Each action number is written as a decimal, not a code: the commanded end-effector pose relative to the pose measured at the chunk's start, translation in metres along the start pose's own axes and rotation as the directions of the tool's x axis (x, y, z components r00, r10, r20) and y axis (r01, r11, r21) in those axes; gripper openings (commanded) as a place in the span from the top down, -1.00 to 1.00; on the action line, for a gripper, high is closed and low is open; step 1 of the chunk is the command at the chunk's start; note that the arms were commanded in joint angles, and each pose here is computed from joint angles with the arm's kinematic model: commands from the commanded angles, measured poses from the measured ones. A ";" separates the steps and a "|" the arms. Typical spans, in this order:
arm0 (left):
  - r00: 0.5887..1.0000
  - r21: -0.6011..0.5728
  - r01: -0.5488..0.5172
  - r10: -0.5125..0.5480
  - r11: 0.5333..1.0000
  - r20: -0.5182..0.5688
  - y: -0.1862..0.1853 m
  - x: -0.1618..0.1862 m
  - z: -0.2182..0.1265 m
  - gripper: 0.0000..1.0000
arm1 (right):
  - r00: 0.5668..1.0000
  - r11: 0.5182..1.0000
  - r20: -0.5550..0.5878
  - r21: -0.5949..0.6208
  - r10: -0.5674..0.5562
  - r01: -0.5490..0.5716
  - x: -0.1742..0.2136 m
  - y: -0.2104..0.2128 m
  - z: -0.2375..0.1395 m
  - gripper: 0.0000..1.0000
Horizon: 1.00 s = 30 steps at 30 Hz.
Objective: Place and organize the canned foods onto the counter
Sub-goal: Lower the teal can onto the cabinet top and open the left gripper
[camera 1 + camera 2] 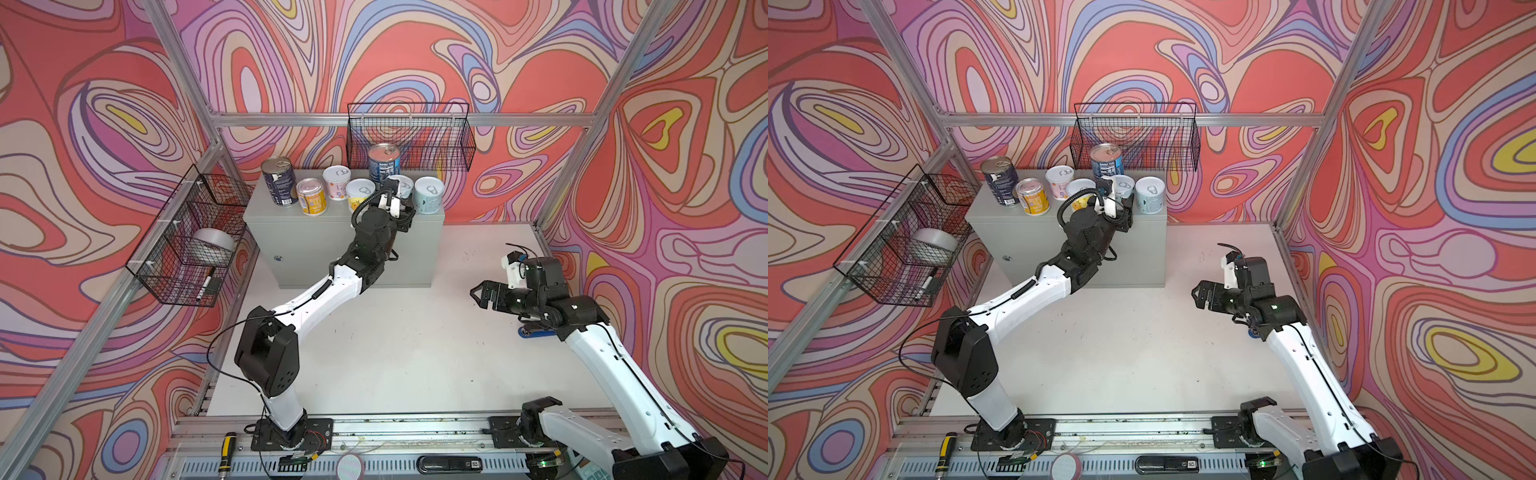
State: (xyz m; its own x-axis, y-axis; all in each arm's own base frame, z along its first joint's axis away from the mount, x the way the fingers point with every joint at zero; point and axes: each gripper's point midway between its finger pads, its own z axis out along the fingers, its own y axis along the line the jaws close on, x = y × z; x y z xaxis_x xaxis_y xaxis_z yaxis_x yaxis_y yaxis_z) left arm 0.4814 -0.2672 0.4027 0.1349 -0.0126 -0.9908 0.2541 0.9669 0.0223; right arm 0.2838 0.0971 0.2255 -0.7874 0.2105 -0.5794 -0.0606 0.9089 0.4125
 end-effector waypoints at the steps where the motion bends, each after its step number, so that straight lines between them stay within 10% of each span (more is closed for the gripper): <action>1: 1.000 -0.027 -0.025 0.025 0.999 -0.001 0.007 0.014 0.007 -0.06 | 1.000 1.000 0.015 -0.013 -0.007 0.007 -0.001 0.002 -0.002 -0.97; 6: 0.999 -0.032 -0.045 0.045 0.998 -0.012 0.007 0.022 0.008 -0.15 | 1.000 1.000 0.010 -0.017 -0.002 0.002 0.000 0.002 -0.001 -0.97; 15: 1.000 -0.064 -0.015 0.015 0.998 -0.015 0.012 0.031 0.007 -1.00 | 1.000 1.000 0.016 -0.027 0.001 -0.001 0.000 0.005 -0.005 -0.97; 30: 0.998 0.042 -0.053 0.051 0.998 0.028 -0.010 0.020 -0.011 -1.00 | 1.000 0.998 0.018 -0.068 -0.006 0.007 0.001 0.012 -0.008 -0.97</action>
State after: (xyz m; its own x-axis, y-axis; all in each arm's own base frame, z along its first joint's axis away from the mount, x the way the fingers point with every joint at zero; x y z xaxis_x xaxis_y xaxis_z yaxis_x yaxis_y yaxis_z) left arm 0.4761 -0.2652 0.4062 0.2345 -0.0170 -0.9720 0.2581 0.9650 0.0454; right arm 0.2790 0.1037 0.2343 -0.7809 0.2103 -0.5882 -0.0959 0.8901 0.4455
